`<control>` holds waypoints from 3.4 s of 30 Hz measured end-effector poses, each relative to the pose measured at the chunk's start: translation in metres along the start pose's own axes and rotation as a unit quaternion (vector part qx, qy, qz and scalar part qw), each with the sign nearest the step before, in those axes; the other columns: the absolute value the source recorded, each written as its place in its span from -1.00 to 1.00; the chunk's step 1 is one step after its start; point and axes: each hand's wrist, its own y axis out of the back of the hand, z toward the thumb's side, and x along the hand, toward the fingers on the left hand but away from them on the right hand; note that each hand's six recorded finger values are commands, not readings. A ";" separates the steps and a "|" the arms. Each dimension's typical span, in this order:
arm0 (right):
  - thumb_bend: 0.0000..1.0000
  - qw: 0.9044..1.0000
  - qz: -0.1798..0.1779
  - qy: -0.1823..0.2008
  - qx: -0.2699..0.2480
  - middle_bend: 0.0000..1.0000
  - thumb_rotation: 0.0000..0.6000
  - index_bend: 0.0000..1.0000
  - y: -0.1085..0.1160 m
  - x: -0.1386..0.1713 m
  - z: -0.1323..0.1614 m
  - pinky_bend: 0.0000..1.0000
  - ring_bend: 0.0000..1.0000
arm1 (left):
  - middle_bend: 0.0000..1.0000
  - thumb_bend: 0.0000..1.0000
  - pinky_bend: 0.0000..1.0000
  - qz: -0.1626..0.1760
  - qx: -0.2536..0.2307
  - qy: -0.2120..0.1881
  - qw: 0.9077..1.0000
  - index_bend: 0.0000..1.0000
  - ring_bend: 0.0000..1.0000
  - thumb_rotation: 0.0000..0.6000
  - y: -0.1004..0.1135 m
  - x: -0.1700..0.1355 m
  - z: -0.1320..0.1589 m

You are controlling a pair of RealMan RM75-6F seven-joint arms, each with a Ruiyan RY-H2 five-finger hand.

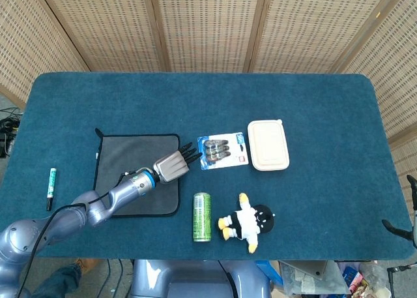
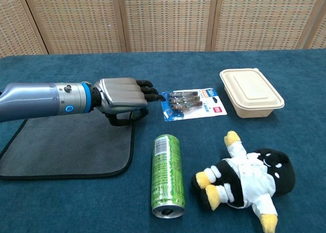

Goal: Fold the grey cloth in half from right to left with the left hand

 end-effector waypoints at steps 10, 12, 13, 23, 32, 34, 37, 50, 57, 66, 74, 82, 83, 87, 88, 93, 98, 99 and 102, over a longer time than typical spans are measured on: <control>-1.00 1.000 0.001 0.000 0.000 -1.00 1.00 -1.00 0.000 0.000 0.000 -1.00 -1.00 | -1.00 -0.01 -1.00 0.002 -0.005 0.002 1.000 0.27 -1.00 1.00 -0.001 -0.001 -0.001; -1.00 1.000 0.001 0.001 0.000 -1.00 1.00 -1.00 0.000 0.000 0.001 -1.00 -1.00 | -1.00 -0.01 -1.00 0.002 -0.007 0.003 1.000 0.28 -1.00 1.00 -0.001 -0.002 -0.001; -1.00 1.000 0.001 0.001 0.000 -1.00 1.00 -1.00 -0.001 0.000 0.001 -1.00 -1.00 | -1.00 -0.01 -1.00 0.003 -0.008 0.004 1.000 0.28 -1.00 1.00 -0.001 -0.002 -0.002; -1.00 1.000 0.001 0.002 -0.001 -1.00 1.00 -1.00 0.000 0.001 0.001 -1.00 -1.00 | -1.00 -0.01 -1.00 0.014 -0.013 0.009 1.000 0.28 -1.00 1.00 -0.001 -0.013 -0.010; -1.00 1.000 0.001 0.005 0.000 -1.00 1.00 -1.00 0.000 0.002 0.003 -1.00 -1.00 | -1.00 -0.01 -1.00 0.021 -0.019 0.014 0.999 0.28 -1.00 1.00 -0.013 -0.045 -0.026; -1.00 1.000 0.001 0.006 0.000 -1.00 1.00 -1.00 0.000 0.002 0.004 -1.00 -1.00 | -1.00 -0.01 -1.00 0.021 -0.023 0.019 0.999 0.28 -1.00 1.00 -0.018 -0.054 -0.031; -1.00 1.000 0.001 0.007 0.000 -1.00 1.00 -1.00 0.000 0.003 0.004 -1.00 -1.00 | -1.00 -0.01 -1.00 0.019 -0.028 0.023 0.999 0.28 -1.00 1.00 -0.024 -0.066 -0.035; -1.00 1.000 0.002 0.010 0.001 -1.00 1.00 -1.00 -0.001 0.004 0.007 -1.00 -1.00 | -1.00 0.00 -1.00 0.005 -0.044 0.043 0.998 0.28 -1.00 1.00 -0.054 -0.107 -0.051; -1.00 1.000 0.003 0.011 0.001 -1.00 1.00 -1.00 -0.001 0.003 0.007 -1.00 -1.00 | -1.00 -0.01 -1.00 -0.002 -0.038 0.049 0.998 0.28 -1.00 1.00 -0.066 -0.125 -0.058; -1.00 1.000 0.003 0.011 0.001 -1.00 1.00 -1.00 -0.001 0.004 0.008 -1.00 -1.00 | -1.00 -0.01 -1.00 -0.033 -0.026 0.050 0.998 0.28 -1.00 1.00 -0.089 -0.144 -0.064; -1.00 1.000 0.005 0.012 0.004 -1.00 1.00 -1.00 -0.003 0.004 0.009 -1.00 -1.00 | -1.00 -0.01 -1.00 -0.048 -0.021 0.057 0.997 0.28 -1.00 1.00 -0.103 -0.158 -0.072; -1.00 1.000 0.005 0.011 0.001 -1.00 1.00 -1.00 -0.002 0.004 0.008 -1.00 -1.00 | -1.00 -0.01 -1.00 -0.065 -0.007 0.060 0.996 0.28 -1.00 1.00 -0.113 -0.170 -0.079; -1.00 1.000 0.005 0.011 0.001 -1.00 1.00 -1.00 -0.002 0.004 0.008 -1.00 -1.00 | -1.00 -0.01 -1.00 -0.068 -0.004 0.061 0.996 0.28 -1.00 1.00 -0.114 -0.172 -0.080; -1.00 1.000 0.008 0.011 0.001 -1.00 1.00 -1.00 -0.003 0.003 0.007 -1.00 -1.00 | -1.00 -0.01 -1.00 -0.074 -0.004 0.068 0.995 0.28 -1.00 1.00 -0.117 -0.178 -0.086; -1.00 1.000 0.008 0.011 0.001 -1.00 1.00 -1.00 -0.004 0.002 0.007 -1.00 -1.00 | -1.00 -0.01 -1.00 -0.076 -0.002 0.070 0.995 0.28 -1.00 1.00 -0.118 -0.179 -0.087; -1.00 1.000 0.008 0.011 0.002 -1.00 1.00 -1.00 -0.004 0.002 0.008 -1.00 -1.00 | -1.00 -0.01 -1.00 -0.081 0.002 0.075 0.994 0.28 -1.00 1.00 -0.121 -0.183 -0.093; -1.00 1.000 0.007 0.011 0.002 -1.00 1.00 -1.00 -0.004 0.003 0.008 -1.00 -1.00 | -1.00 -0.01 -1.00 -0.084 0.007 0.075 0.994 0.28 -1.00 1.00 -0.123 -0.184 -0.094; -1.00 1.000 0.007 0.011 0.002 -1.00 1.00 -1.00 -0.004 0.003 0.008 -1.00 -1.00 | -1.00 -0.01 -1.00 -0.085 0.008 0.075 0.994 0.28 -1.00 1.00 -0.123 -0.184 -0.094; -1.00 1.000 0.008 0.011 0.002 -1.00 1.00 -1.00 -0.004 0.003 0.008 -1.00 -1.00 | -1.00 0.00 -1.00 -0.088 0.009 0.075 0.993 0.28 -1.00 1.00 -0.126 -0.185 -0.093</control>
